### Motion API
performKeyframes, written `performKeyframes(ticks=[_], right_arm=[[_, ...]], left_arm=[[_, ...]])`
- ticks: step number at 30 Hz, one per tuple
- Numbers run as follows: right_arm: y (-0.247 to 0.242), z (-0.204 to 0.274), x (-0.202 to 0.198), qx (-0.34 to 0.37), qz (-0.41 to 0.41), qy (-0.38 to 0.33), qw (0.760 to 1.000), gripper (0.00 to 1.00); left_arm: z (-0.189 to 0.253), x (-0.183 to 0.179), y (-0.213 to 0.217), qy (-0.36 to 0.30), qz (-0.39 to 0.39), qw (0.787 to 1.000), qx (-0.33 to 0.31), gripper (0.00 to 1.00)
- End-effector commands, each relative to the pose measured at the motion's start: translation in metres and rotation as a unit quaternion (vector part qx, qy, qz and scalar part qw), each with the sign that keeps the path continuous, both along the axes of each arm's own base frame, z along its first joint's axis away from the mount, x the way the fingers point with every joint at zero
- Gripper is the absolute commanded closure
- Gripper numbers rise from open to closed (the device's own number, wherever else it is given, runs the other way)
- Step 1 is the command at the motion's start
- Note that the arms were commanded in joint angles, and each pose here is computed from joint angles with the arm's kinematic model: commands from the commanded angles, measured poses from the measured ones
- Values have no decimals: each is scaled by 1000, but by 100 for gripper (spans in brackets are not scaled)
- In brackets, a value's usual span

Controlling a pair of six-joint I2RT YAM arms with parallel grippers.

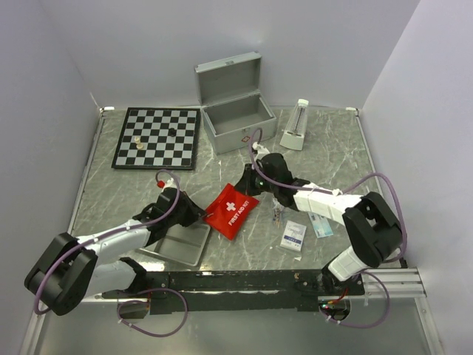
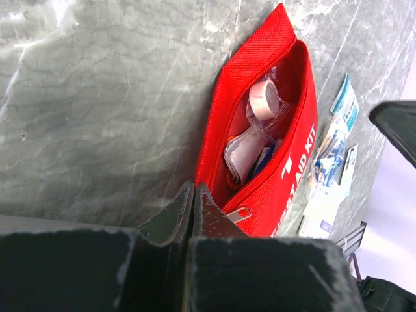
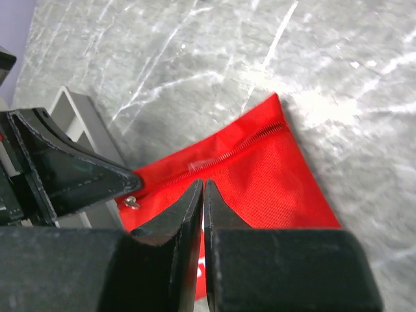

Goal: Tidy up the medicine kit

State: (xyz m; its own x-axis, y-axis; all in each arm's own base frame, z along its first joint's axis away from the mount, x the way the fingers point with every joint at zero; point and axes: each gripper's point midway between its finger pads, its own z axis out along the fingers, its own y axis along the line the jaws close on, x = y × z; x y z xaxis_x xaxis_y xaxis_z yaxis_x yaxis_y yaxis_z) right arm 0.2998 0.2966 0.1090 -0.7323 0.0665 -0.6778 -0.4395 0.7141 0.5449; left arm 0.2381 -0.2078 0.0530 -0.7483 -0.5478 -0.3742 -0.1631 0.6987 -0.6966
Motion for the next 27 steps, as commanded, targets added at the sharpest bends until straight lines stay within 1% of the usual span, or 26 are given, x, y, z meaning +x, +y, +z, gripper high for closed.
performKeyframes(ticks=[1, 8, 12, 15, 18, 19, 23, 27], right_arm=[[20, -2, 2, 18, 27, 7, 999, 89], [34, -59, -11, 25, 54, 90, 994, 89], [26, -73, -18, 13, 47, 103, 993, 90], [21, -58, -18, 14, 37, 79, 996, 90], [16, -29, -15, 11, 29, 38, 999, 88], [17, -14, -15, 12, 32, 16, 999, 85], [19, 22, -25, -1, 44, -33, 998, 70], [25, 44, -41, -1, 69, -57, 996, 63]], left_arm=[[5, 6, 1, -20, 5, 1000, -4, 99], [7, 5, 0, -25, -3, 1000, -2, 99], [13, 6, 1, -35, -3, 999, 0, 99], [22, 6, 2, -46, -2, 999, -2, 99], [32, 7, 2, -59, -6, 998, -4, 99], [35, 12, 7, -67, 5, 998, 5, 99], [47, 14, 4, -82, -3, 997, 7, 99], [56, 16, 1, -94, -13, 995, 2, 99]])
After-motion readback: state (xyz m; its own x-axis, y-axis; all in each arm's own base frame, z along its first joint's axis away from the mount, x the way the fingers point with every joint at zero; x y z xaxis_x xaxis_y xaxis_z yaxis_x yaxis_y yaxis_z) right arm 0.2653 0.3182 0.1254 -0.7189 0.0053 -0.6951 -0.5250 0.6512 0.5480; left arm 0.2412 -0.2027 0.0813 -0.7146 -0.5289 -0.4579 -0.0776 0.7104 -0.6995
